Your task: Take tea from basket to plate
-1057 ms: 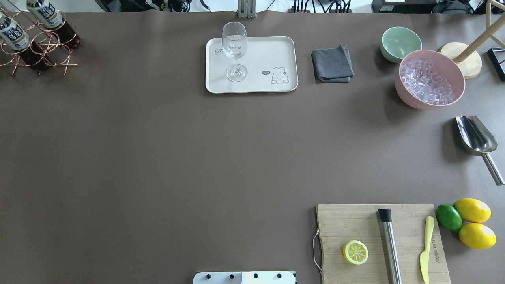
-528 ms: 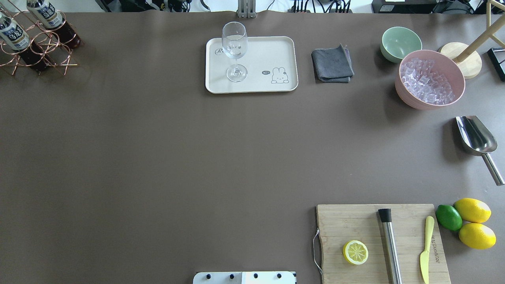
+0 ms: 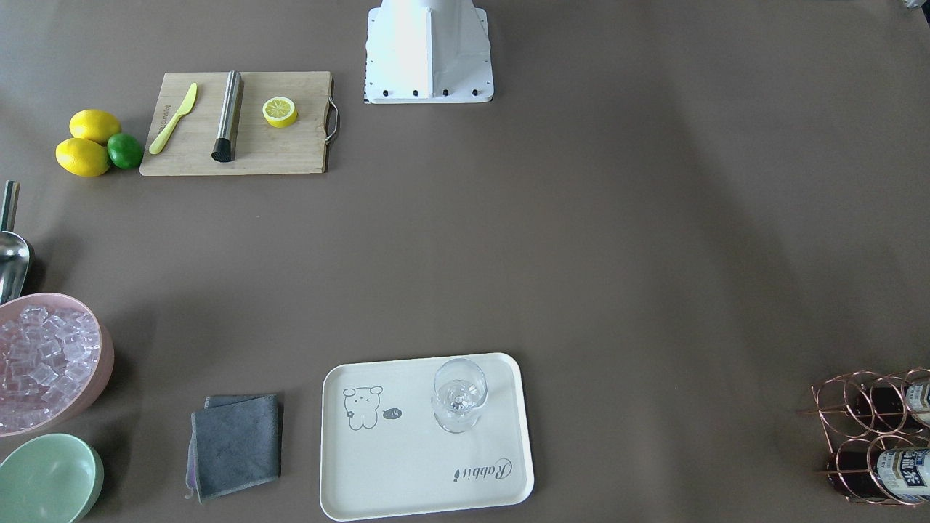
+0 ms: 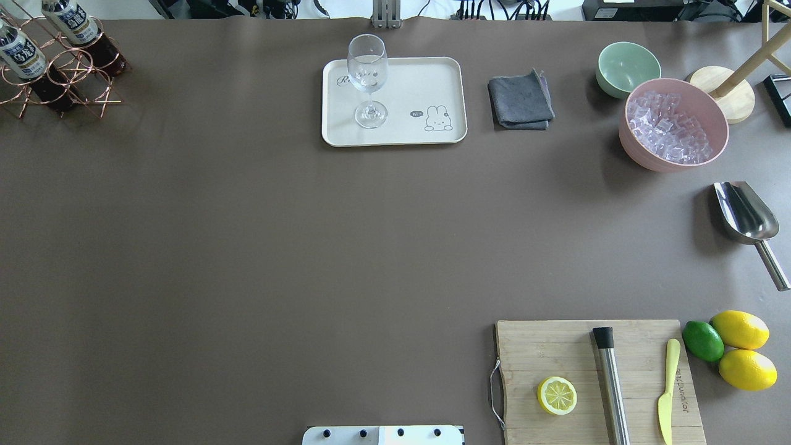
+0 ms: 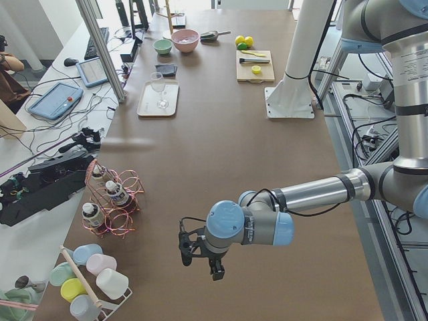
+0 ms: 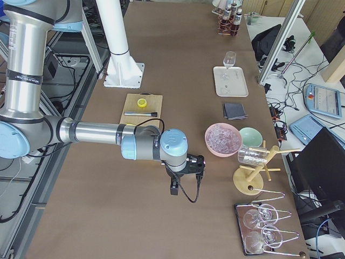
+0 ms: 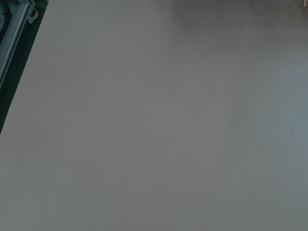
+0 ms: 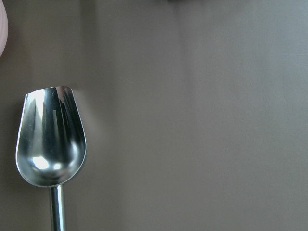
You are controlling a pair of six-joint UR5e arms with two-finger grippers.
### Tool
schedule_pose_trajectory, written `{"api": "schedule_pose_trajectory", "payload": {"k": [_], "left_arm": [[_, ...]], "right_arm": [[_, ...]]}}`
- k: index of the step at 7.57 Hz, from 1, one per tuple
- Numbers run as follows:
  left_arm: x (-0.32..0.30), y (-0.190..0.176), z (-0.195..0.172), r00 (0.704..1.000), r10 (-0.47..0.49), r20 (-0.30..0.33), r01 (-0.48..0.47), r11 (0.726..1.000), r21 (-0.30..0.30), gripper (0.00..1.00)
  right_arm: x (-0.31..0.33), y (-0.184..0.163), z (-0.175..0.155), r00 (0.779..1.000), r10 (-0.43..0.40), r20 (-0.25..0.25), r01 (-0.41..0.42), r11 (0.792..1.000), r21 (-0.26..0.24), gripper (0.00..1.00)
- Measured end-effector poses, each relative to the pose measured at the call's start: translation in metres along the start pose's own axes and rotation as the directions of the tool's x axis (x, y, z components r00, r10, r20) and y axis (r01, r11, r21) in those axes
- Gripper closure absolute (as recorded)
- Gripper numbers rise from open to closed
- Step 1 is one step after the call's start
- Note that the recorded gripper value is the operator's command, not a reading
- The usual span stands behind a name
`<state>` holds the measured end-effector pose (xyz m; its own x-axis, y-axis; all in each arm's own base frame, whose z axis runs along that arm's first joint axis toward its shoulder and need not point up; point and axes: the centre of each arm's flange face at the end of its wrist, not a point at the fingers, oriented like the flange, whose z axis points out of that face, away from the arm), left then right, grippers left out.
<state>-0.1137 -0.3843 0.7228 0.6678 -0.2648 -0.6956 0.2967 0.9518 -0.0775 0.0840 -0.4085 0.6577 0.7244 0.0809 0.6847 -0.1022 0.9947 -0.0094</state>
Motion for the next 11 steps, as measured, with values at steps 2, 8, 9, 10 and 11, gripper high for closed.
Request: {"api": "schedule_pose_trajectory", "payload": {"k": [2,8,9,10,11], "left_arm": [[0.046,-0.065,-0.034,1.000,-0.031,0.002,0.031,0.999,-0.018,0.02],[0.211,-0.225,-0.094,0.963,-0.265,0.045,0.268,0.959,-0.090,0.02],[0.241,-0.239,-0.089,0.922,-0.382,0.059,0.386,0.919,-0.087,0.02],[0.260,-0.246,-0.088,0.873,-0.485,0.057,0.488,0.870,-0.069,0.02],[0.271,-0.250,-0.089,0.818,-0.573,0.044,0.575,0.817,-0.049,0.02]], "right_arm": [[0.001,0.001,0.001,1.000,0.002,0.000,-0.002,1.000,-0.002,0.00],[0.001,0.000,0.001,1.000,0.004,-0.002,-0.004,1.000,-0.002,0.00],[0.001,0.000,0.000,1.000,0.004,-0.002,-0.004,1.000,0.001,0.00],[0.002,0.000,-0.001,1.000,0.005,-0.002,-0.005,1.000,0.002,0.00],[0.002,0.000,-0.001,1.000,0.005,-0.002,-0.005,1.000,0.003,0.00]]}}
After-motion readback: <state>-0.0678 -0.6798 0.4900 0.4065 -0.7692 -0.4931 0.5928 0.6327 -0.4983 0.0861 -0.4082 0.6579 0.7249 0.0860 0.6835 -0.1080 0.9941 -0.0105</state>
